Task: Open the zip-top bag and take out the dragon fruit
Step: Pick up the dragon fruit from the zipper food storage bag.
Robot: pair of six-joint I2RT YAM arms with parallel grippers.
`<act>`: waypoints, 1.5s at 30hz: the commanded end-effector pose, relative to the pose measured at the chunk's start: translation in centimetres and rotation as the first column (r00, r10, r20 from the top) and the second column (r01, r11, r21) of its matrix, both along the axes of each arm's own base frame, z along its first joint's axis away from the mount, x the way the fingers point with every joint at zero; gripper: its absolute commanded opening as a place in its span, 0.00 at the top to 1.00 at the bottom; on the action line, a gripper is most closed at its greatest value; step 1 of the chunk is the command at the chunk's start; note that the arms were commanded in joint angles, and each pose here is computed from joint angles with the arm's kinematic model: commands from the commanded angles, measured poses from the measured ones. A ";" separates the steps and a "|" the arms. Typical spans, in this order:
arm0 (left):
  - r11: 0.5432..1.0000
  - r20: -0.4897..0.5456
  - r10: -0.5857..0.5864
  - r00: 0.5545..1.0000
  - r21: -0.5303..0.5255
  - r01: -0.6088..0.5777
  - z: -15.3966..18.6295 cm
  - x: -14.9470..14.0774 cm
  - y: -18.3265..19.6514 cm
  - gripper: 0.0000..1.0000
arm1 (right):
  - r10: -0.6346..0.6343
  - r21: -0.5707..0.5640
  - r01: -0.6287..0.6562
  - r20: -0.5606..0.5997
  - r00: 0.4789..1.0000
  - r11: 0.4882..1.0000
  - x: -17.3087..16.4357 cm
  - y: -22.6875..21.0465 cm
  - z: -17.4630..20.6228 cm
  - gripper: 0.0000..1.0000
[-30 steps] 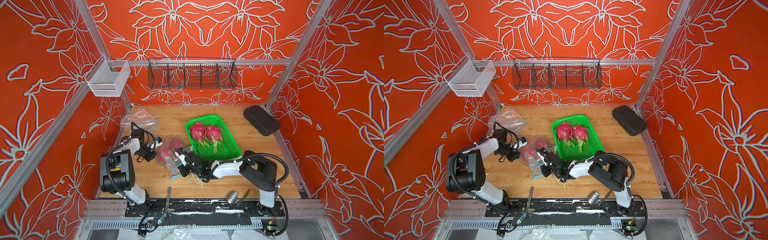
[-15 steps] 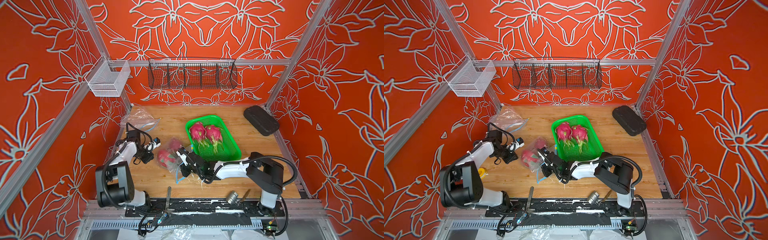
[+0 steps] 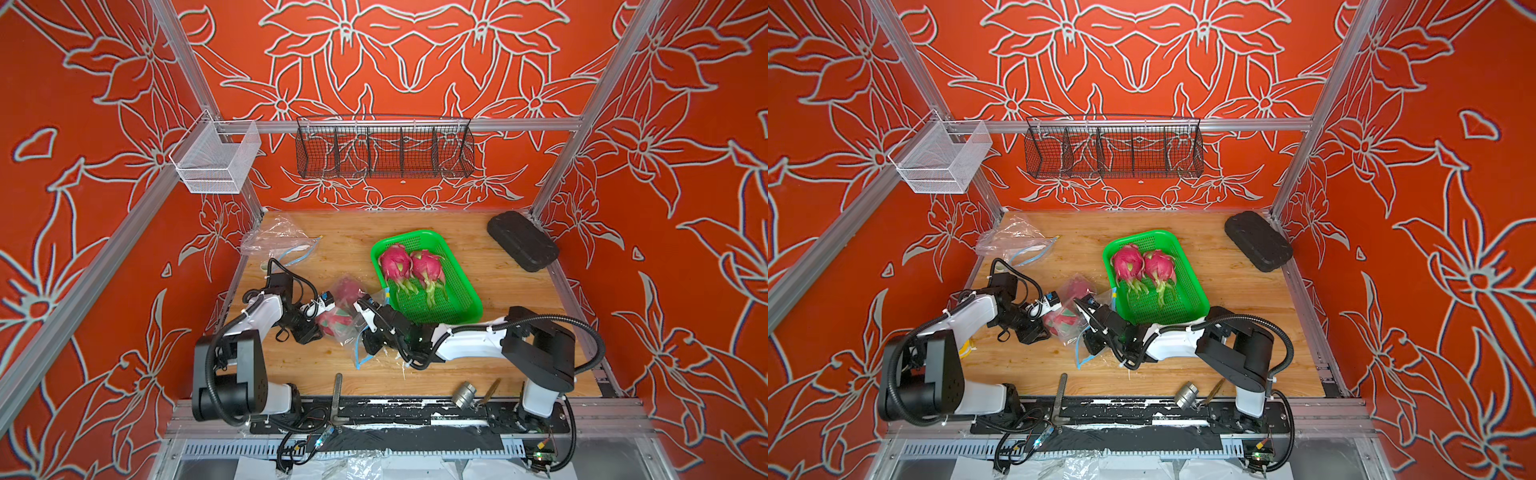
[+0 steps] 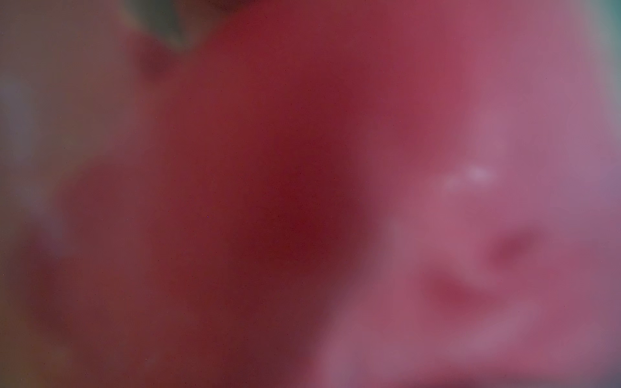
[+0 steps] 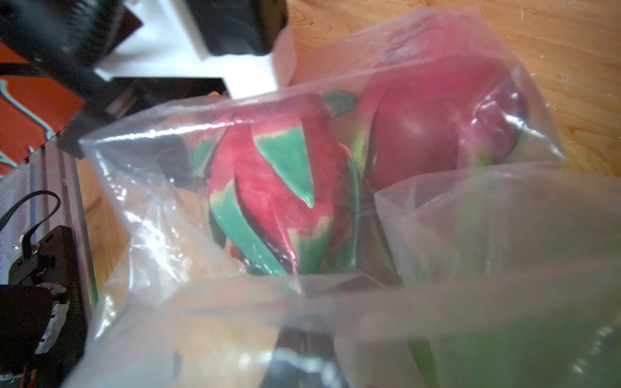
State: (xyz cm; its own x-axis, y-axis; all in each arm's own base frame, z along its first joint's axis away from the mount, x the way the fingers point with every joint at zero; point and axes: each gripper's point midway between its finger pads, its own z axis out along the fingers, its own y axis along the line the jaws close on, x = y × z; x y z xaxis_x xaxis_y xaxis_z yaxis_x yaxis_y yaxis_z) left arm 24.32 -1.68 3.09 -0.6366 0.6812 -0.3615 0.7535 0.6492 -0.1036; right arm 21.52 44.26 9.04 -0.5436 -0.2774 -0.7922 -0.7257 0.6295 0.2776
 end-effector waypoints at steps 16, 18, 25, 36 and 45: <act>0.959 0.103 0.176 0.979 0.208 -0.194 -1.3 6.1 4.4 1.00 | -0.046 -0.007 0.047 0.072 0.996 0.999 0.0 -2.5 3.6 1.00; 0.955 0.122 0.182 0.976 0.214 -0.205 -0.8 6.4 4.8 1.00 | -0.035 -0.010 0.036 0.066 0.997 0.999 -0.4 -2.8 3.7 1.00; 0.909 0.213 0.223 0.951 0.308 -0.282 -0.2 8.6 7.5 1.00 | 0.062 0.001 -0.062 0.051 0.997 0.998 -2.8 -3.7 5.3 1.00; 0.791 0.300 0.376 0.877 0.389 -0.473 0.8 12.0 11.7 1.00 | 0.174 -0.116 -0.165 0.071 0.982 0.979 -5.2 -6.7 5.9 1.00; 0.789 0.253 0.405 0.879 0.390 -0.475 -0.2 11.4 12.2 1.00 | 0.104 -0.098 -0.086 0.203 0.974 0.992 -5.0 -12.1 12.6 1.00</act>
State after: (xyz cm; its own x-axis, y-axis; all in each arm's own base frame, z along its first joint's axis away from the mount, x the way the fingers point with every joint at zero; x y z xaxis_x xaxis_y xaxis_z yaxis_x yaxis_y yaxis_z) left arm 35.84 10.11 3.32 -0.8556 0.4615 -0.2344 0.3657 0.8595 0.3571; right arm 16.05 34.09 19.30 -0.3892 -0.4101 -0.8248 -0.8304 0.5438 0.1215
